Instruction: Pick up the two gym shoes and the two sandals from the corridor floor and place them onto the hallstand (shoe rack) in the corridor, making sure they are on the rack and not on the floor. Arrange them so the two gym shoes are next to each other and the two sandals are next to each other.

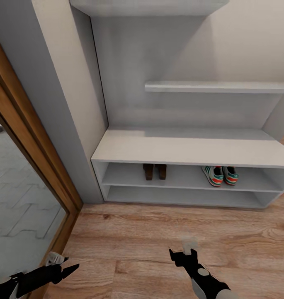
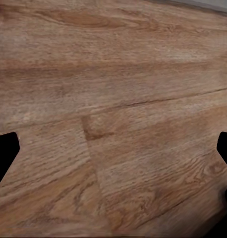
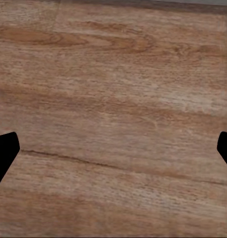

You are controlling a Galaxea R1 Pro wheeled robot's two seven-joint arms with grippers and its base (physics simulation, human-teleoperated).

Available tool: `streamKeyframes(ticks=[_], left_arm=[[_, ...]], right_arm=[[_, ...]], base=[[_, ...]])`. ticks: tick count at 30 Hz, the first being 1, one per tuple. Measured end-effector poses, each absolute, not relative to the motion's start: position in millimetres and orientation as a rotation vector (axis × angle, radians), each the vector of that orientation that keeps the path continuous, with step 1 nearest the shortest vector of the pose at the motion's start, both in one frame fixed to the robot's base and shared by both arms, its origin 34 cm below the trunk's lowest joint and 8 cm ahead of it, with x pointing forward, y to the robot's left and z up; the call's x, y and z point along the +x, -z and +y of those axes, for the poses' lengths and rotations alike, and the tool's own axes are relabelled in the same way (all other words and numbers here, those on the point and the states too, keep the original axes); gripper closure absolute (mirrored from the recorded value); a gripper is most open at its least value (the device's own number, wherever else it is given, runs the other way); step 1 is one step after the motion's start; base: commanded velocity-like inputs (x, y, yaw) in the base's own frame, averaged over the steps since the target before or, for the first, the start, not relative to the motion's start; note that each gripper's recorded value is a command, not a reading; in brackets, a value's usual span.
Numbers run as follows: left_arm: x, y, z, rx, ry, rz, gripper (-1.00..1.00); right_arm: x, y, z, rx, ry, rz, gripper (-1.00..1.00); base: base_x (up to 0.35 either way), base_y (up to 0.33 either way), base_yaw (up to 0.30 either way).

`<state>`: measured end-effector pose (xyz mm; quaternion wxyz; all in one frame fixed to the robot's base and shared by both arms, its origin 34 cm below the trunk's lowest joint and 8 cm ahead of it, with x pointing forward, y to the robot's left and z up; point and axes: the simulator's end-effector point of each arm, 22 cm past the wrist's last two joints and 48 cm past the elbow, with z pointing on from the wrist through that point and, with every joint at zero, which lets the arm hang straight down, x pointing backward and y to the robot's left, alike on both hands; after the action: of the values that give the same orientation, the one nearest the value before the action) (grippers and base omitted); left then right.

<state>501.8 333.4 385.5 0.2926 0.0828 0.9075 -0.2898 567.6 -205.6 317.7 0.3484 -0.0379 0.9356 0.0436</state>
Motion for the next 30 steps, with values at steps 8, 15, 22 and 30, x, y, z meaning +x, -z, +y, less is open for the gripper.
streamKeyframes(ticks=[8, 15, 22, 30], left_arm=[[486.0, -381.8, 349.4, 0.196, 0.637, 2.449, -1.0], [469.6, -370.8, 356.3, 0.163, 0.465, 2.436, -1.0], [463.3, -369.8, 366.9, 0.104, 0.302, 2.426, -1.0], [456.1, -379.7, 378.1, 0.002, 0.195, 2.396, -1.0]], right_arm=[[519.1, -317.9, -231.4, -0.14, -0.068, 2.425, -1.0], [473.2, -325.3, -256.4, -0.173, -0.031, 2.402, -1.0], [427.6, -338.7, -261.7, -0.177, -0.036, 2.368, -1.0], [403.8, -364.8, -283.0, -0.133, 0.051, 2.304, -1.0]], base=[[0.0, 0.0, 0.0], [0.0, 0.0, 0.0], [0.0, 0.0, 0.0], [0.0, 0.0, 0.0]])
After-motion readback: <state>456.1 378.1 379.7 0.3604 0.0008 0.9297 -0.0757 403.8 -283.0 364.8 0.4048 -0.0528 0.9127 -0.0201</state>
